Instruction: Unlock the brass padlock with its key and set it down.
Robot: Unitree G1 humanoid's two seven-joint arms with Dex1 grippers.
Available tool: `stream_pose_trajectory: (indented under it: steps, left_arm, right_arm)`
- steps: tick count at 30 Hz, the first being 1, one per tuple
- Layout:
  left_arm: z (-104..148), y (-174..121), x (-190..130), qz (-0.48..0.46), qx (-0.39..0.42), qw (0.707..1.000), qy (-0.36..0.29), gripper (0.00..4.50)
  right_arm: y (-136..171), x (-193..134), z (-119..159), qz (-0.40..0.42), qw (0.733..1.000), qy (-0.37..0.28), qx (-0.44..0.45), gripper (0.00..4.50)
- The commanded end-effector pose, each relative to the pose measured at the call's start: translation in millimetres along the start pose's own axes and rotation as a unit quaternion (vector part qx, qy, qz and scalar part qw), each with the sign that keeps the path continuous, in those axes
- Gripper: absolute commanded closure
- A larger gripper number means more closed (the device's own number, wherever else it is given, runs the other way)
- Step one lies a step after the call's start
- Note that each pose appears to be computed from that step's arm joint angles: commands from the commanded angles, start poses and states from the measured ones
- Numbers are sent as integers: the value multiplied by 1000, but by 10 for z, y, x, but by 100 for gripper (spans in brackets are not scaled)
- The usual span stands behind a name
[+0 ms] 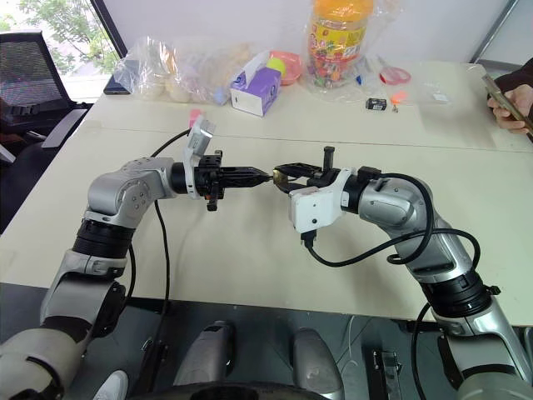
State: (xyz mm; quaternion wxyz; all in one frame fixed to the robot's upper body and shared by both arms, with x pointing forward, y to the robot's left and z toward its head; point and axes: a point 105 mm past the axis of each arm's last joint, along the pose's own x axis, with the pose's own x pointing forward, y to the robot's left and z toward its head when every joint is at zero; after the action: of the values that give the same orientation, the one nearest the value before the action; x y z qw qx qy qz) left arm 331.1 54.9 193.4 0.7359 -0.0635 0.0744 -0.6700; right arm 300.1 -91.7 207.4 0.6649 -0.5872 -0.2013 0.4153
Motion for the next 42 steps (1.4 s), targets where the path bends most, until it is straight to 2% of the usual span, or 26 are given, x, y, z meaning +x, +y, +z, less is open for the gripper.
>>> stream_pose_trajectory:
  steps: [1,8,21,24,27,31,33,35,37,38,39,40,42]
  left_arm:
    - [43,-31,-3,-7,20,1000,-3,447]
    - [4,-62,44,4,128,992,17,447]
    - [181,-56,134,43,267,963,-15,447]
    - [203,-110,154,35,331,943,-10,447]
    - [196,-202,166,18,413,910,-1,447]
    - [151,-265,165,-1,461,887,8,447]
    - [127,-226,147,5,435,900,11,447]
    - [119,-74,91,38,314,949,7,447]
    - [97,2,49,52,219,974,5,447]
    - [111,55,6,62,130,989,-11,447]
    - [117,71,-17,65,67,995,-20,447]
    - [119,64,-76,49,-37,998,-35,447]
    - [178,29,-180,18,-170,983,-68,447]
  right_arm:
    - [-87,-43,122,-14,1000,-16,-19,381]
    - [-95,-43,138,-10,1000,-22,5,381]
    - [-98,-45,137,-1,1000,-22,5,381]
    - [-77,-46,130,4,1000,-21,7,381]
    - [-67,-46,121,6,1000,-20,8,381]
    - [-52,-45,110,10,1000,-19,10,381]
    - [-50,-44,109,11,1000,-19,10,381]
    - [-52,-39,106,10,1000,-19,10,381]
    - [-54,-34,102,10,1000,-19,10,381]
    - [-56,-31,100,10,1000,-19,9,381]
    - [-58,-29,99,10,1000,-19,9,381]
    - [-64,-27,96,9,1000,-19,9,381]
    - [-74,-27,90,7,1000,-19,10,381]
